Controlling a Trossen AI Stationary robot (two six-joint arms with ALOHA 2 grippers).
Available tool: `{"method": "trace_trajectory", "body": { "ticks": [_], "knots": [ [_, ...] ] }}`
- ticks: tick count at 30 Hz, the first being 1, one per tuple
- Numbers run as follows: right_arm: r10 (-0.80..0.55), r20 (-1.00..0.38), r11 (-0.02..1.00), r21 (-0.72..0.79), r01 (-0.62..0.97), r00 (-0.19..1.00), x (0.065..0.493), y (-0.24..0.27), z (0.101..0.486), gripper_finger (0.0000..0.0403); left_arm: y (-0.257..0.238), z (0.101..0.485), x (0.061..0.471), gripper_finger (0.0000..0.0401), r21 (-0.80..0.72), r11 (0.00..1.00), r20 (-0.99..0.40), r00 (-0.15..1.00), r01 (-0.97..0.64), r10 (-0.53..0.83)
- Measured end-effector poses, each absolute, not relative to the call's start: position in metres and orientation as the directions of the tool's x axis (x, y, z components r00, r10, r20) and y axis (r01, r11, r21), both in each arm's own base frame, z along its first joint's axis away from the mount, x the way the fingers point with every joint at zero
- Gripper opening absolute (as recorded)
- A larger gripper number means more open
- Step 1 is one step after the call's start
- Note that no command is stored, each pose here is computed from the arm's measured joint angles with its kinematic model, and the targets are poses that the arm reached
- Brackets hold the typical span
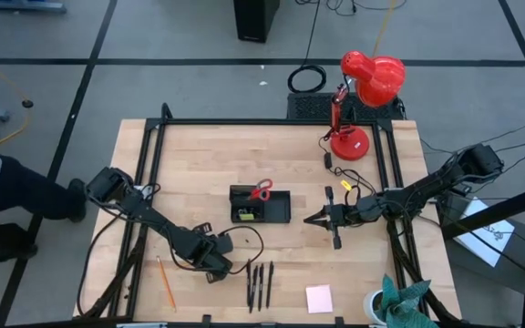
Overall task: Pick and place office supplies into organizer
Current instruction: Put the orange pencil into the black desk organizer
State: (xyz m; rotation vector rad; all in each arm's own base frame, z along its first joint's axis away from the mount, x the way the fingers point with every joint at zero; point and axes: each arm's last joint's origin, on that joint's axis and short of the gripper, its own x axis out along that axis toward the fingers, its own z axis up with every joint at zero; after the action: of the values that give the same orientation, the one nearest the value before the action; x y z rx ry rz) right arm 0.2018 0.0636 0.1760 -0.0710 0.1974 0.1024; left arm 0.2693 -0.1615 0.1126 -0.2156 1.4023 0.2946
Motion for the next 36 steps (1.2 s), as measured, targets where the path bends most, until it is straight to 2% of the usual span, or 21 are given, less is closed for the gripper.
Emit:
{"method": "trace_trajectory", "body": {
  "ticks": [6, 17, 22, 28, 36],
  "knots": [
    [0.095, -0.199, 0.992, -0.06, -0.109, 0.975, 0.202, 0.064, 0.176, 0.0004, -0.161, 0.113, 0.27, 0.016, 0.033, 0.948, -0.986, 0.146, -0.316, 0.083],
    [0.093, -0.199, 0.992, -0.06, -0.107, 0.976, 0.202, 0.063, 0.176, 0.0004, -0.163, 0.112, 0.274, 0.0013, 0.012, 0.945, -0.978, 0.194, -0.326, 0.079],
    [0.093, -0.199, 0.992, -0.06, -0.107, 0.976, 0.202, 0.063, 0.176, 0.0004, -0.164, 0.112, 0.275, 0.0019, 0.0, 0.941, -0.976, 0.204, -0.338, 0.073],
    [0.093, -0.199, 0.992, -0.06, -0.107, 0.975, 0.202, 0.063, 0.176, 0.0004, -0.166, 0.118, 0.274, 0.0008, 0.002, 0.931, -0.961, 0.256, -0.365, 0.102],
    [0.094, -0.199, 0.992, -0.059, -0.107, 0.976, 0.202, 0.063, 0.176, 0.0004, -0.164, 0.163, 0.27, 0.0006, -0.033, 0.93, -0.865, 0.478, -0.365, 0.157]
  ]
}}
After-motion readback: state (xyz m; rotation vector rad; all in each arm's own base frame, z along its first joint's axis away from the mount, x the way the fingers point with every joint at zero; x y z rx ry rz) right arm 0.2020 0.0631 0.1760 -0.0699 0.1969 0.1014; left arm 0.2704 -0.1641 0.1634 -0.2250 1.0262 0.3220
